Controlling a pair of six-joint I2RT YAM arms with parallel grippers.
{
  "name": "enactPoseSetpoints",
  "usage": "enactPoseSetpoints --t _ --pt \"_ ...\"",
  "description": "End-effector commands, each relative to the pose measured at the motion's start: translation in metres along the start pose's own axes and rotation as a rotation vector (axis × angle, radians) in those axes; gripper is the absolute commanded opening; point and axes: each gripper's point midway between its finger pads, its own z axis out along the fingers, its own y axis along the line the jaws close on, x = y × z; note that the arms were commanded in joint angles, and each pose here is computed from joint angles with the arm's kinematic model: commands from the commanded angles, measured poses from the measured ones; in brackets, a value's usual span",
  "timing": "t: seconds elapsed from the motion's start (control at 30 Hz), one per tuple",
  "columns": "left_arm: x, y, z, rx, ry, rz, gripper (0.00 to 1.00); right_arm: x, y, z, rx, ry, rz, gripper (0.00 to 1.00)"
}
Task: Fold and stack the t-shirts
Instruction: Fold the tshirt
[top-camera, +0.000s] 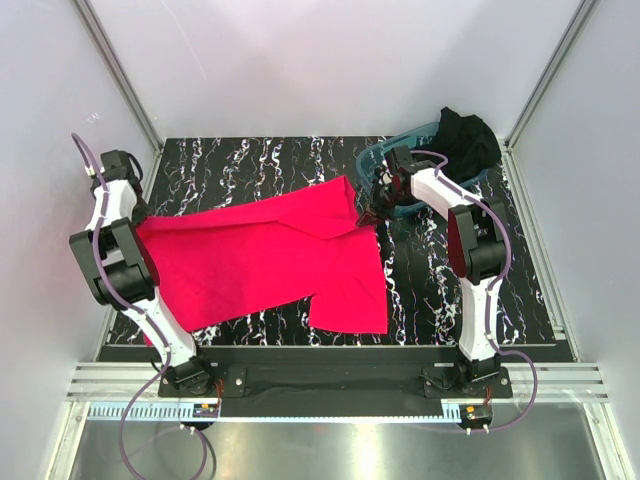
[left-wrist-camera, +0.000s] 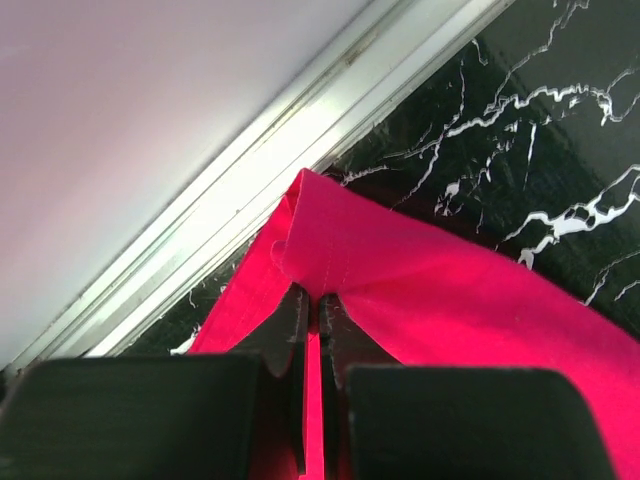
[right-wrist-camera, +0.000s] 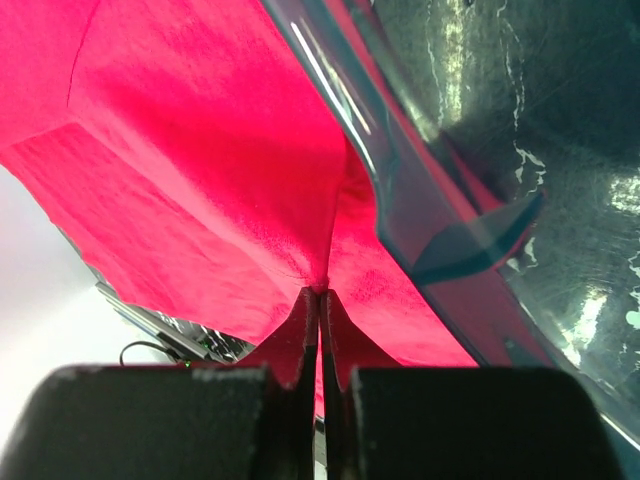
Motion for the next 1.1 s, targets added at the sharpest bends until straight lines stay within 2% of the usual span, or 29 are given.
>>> enactPoseSetpoints --t 0.0,0.4,0.73,0.83,0.9,0.93,0.97,1.0,1.07 --pt "-0.010 -0.006 -0.004 0.043 -0.044 0.028 0.00 -0.002 0.010 -0.021 -0.004 -0.037 -0.052 0.00" --pt "-0.008 -0.014 0.000 0.041 -0.076 0.087 0.03 0.009 0.005 -0.029 0.011 -0.016 -0.053 0.00" --pt "0.024 0.010 0.005 -0.059 -0.038 0.072 0.04 0.019 -0.006 -0.025 0.033 -0.006 -0.045 0.00" --pt "0.026 0.016 0.002 -0.092 -0.036 0.052 0.13 0.023 -0.011 -0.021 0.042 0.004 -0.042 0.00" --pt "0.026 0.019 0.000 -0.106 -0.039 0.041 0.23 0.027 -0.013 -0.018 0.047 0.019 -0.046 0.01" --pt "0.028 0.022 -0.003 -0.122 -0.025 0.022 0.31 0.031 -0.015 -0.017 0.057 0.036 -0.048 0.02" --pt "0.028 0.023 -0.005 -0.128 -0.022 0.012 0.47 0.029 -0.012 -0.021 0.062 0.030 -0.080 0.20" --pt "0.028 0.024 -0.009 -0.130 -0.018 0.001 0.55 0.029 -0.012 -0.024 0.086 0.026 -0.103 0.31" --pt "0.029 0.024 -0.025 -0.118 -0.033 -0.048 0.67 0.023 -0.005 -0.043 0.156 -0.036 -0.203 0.41"
